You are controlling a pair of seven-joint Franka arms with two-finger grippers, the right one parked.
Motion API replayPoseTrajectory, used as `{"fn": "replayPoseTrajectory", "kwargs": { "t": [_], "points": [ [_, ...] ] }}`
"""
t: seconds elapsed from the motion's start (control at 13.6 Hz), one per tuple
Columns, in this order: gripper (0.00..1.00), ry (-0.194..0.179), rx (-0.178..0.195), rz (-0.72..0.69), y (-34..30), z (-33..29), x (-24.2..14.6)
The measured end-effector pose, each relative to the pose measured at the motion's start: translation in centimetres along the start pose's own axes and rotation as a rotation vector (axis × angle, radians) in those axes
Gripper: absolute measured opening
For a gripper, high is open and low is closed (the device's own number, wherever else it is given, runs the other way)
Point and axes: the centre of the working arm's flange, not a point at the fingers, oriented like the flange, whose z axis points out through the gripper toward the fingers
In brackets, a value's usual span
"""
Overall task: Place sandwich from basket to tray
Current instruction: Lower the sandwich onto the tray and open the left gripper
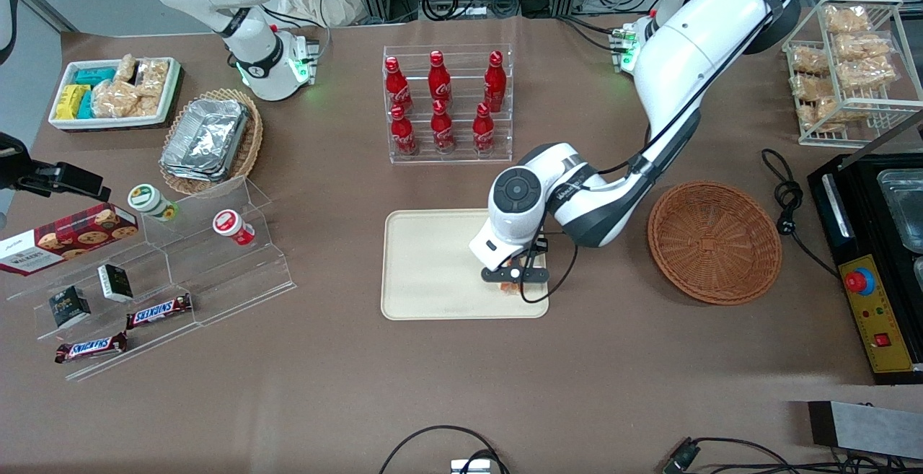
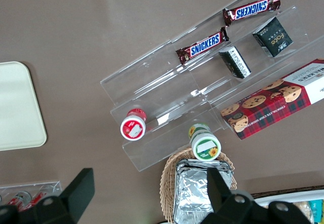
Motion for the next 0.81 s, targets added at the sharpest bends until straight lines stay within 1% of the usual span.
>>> {"fn": "replayPoseTrajectory", "kwargs": {
  "t": [0.15,0.37,0.44,0.59,0.74,0.81],
  "points": [
    [0.15,0.015,0.002,-0.005,0.4,0.5,0.0],
    [0.13,0.020,0.005,-0.008,0.5,0.5,-0.1],
    [0.19,0.022,0.007,-0.008,0.5,0.5,0.0],
    [0.37,0.033,0.017,-0.009,0.6,0.7,0.0],
    [0.59,0.041,0.029,-0.014,0.6,1.2,-0.1],
    [0.68,0.040,0.029,-0.014,0.6,1.4,-0.1]
  ]
}}
